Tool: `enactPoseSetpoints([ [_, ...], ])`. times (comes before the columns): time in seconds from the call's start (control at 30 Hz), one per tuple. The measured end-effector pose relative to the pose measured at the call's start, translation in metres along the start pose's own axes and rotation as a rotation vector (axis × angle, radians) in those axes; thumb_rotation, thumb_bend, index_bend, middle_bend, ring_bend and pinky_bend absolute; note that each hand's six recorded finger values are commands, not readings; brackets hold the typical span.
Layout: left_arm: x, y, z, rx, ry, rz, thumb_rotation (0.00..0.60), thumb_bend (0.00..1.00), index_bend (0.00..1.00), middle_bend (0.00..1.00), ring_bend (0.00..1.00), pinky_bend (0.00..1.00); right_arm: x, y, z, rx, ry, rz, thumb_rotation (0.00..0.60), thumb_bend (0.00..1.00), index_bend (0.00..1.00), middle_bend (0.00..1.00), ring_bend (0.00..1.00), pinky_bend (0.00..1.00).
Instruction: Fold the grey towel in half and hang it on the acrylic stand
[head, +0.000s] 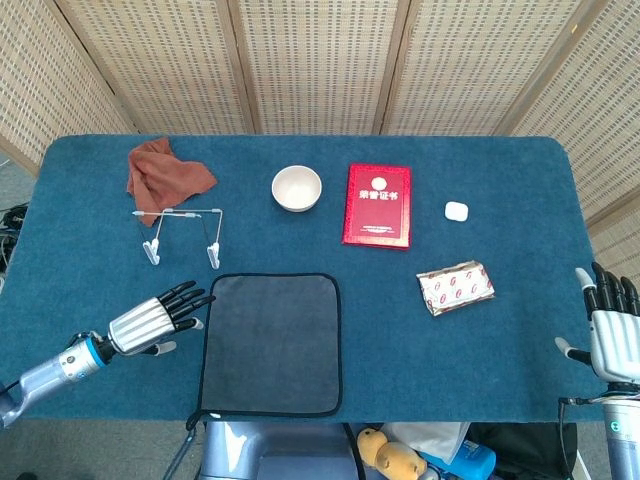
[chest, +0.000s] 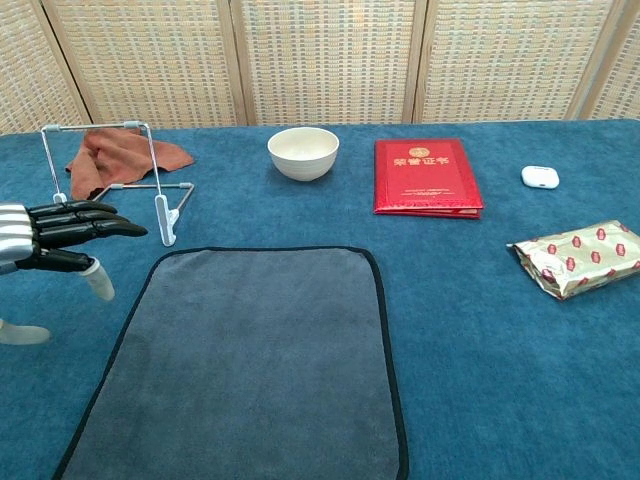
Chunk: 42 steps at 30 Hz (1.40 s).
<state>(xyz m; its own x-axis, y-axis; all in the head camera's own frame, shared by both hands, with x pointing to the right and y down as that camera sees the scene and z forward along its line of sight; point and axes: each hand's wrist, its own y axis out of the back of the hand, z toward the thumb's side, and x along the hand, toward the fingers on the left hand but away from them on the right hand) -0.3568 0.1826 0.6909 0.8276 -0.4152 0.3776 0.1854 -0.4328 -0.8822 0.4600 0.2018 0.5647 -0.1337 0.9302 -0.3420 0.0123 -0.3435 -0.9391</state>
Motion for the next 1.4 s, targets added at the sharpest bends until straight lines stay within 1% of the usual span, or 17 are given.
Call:
enactPoseSetpoints([
  [0.1, 0.010, 0.000, 0.005, 0.052, -0.047, 0.002, 0.600, 0.24, 0.36, 0.00, 0.00, 0.00, 0.000, 0.001, -0.001, -0.004, -0.001, -0.004, 0.600, 0.00, 0.00, 0.00, 0.00, 0.00],
  [0.2, 0.020, 0.000, 0.011, 0.082, -0.086, 0.004, 0.600, 0.24, 0.36, 0.00, 0.00, 0.00, 0.000, 0.003, -0.002, -0.007, -0.004, -0.007, 0.600, 0.00, 0.00, 0.00, 0.00, 0.00],
  [0.3, 0.024, -0.001, 0.013, 0.104, -0.105, -0.003, 0.600, 0.24, 0.36, 0.00, 0.00, 0.01, 0.000, 0.003, -0.002, -0.011, -0.006, -0.008, 0.600, 0.00, 0.00, 0.00, 0.00, 0.00],
  [0.4, 0.029, -0.007, 0.013, 0.122, -0.117, -0.031, 0.600, 0.24, 0.36, 0.00, 0.00, 0.01, 0.000, 0.003, -0.003, -0.014, -0.005, -0.005, 0.600, 0.00, 0.00, 0.00, 0.00, 0.00],
  [0.57, 0.037, -0.012, 0.017, 0.130, -0.131, -0.046, 0.600, 0.24, 0.36, 0.00, 0.00, 0.02, -0.001, 0.004, -0.003, -0.017, -0.007, -0.007, 0.600, 0.00, 0.00, 0.00, 0.00, 0.00],
  [0.77, 0.042, -0.015, 0.017, 0.123, -0.123, -0.049, 0.600, 0.24, 0.37, 0.00, 0.00, 0.02, -0.002, 0.004, -0.006, -0.021, -0.014, -0.007, 0.600, 0.00, 0.00, 0.00, 0.00, 0.00],
  [0.97, 0.043, -0.018, 0.011, 0.126, -0.099, -0.073, 0.600, 0.24, 0.37, 0.00, 0.00, 0.03, -0.002, 0.005, -0.008, -0.023, -0.021, -0.006, 0.600, 0.00, 0.00, 0.00, 0.00, 0.00],
  [1.17, 0.046, -0.022, 0.011, 0.109, -0.087, -0.080, 0.600, 0.28, 0.37, 0.00, 0.00, 0.03, -0.002, 0.006, -0.008, -0.026, -0.023, -0.008, 0.600, 0.00, 0.00, 0.00, 0.00, 0.00],
  [1.3, 0.049, -0.022, 0.014, 0.107, -0.093, -0.077, 0.600, 0.29, 0.38, 0.00, 0.00, 0.03, -0.002, 0.006, -0.009, -0.027, -0.025, -0.009, 0.600, 0.00, 0.00, 0.00, 0.00, 0.00],
  [1.4, 0.051, -0.023, 0.015, 0.112, -0.097, -0.076, 0.600, 0.32, 0.38, 0.00, 0.00, 0.03, -0.002, 0.007, -0.010, -0.029, -0.026, -0.010, 0.600, 0.00, 0.00, 0.00, 0.00, 0.00],
])
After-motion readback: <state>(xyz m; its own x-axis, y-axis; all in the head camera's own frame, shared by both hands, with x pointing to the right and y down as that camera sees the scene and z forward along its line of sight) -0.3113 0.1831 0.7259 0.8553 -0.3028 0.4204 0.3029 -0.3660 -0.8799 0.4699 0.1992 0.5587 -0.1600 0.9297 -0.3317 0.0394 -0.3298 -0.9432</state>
